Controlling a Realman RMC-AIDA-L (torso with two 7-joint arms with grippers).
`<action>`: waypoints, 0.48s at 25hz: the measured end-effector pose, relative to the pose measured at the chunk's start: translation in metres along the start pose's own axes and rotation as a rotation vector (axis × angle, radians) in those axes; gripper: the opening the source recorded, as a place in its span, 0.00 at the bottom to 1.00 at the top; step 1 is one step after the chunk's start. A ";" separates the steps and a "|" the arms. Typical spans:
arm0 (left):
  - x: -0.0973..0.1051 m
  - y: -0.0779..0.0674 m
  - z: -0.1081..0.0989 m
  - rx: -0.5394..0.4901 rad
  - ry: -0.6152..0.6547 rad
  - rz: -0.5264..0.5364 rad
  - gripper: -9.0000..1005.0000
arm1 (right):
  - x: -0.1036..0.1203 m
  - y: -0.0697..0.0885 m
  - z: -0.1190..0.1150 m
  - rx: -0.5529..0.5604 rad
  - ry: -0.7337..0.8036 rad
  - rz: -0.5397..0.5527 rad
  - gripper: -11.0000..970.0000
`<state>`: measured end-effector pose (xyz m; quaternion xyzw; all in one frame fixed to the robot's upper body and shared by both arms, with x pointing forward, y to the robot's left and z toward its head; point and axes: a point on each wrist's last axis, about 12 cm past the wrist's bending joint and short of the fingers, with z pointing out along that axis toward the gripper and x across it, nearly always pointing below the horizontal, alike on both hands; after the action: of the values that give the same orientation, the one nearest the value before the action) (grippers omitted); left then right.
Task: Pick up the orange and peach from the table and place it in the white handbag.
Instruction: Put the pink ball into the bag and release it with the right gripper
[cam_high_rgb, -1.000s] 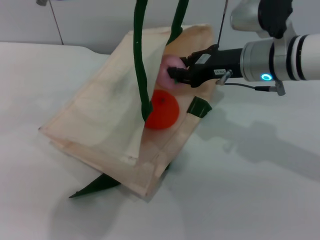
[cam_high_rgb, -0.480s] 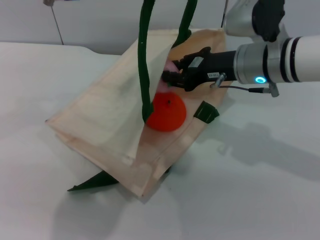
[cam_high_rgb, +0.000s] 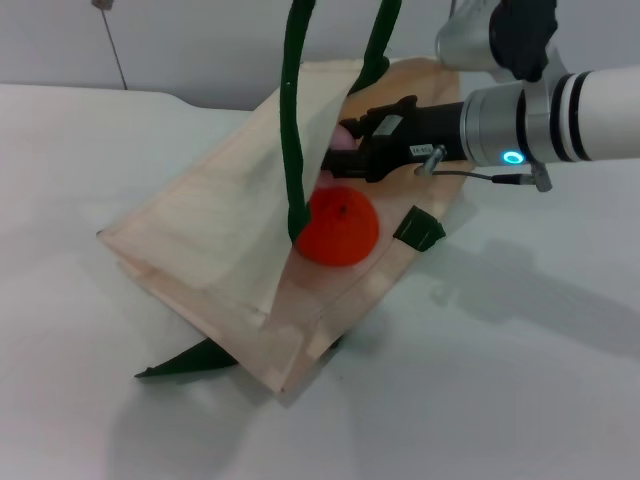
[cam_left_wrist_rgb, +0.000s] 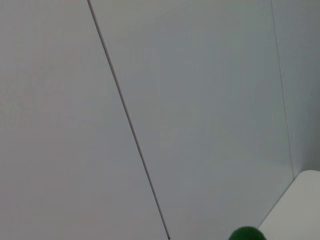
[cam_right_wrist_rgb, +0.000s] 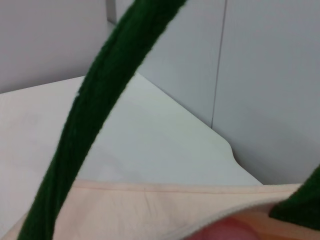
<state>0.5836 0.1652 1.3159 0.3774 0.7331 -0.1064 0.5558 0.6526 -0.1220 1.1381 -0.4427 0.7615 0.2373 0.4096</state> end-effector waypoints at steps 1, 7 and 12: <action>0.000 0.000 0.000 0.000 0.000 0.000 0.16 | 0.000 0.000 0.000 0.002 -0.001 0.002 0.39; 0.001 0.001 -0.001 -0.004 0.002 -0.004 0.16 | 0.002 -0.001 0.000 0.007 0.000 0.013 0.64; 0.002 0.002 -0.001 -0.008 0.001 -0.005 0.16 | 0.001 -0.002 -0.001 0.010 0.000 0.015 0.75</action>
<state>0.5840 0.1681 1.3155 0.3733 0.7347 -0.1050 0.5567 0.6540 -0.1246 1.1375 -0.4348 0.7659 0.2366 0.4103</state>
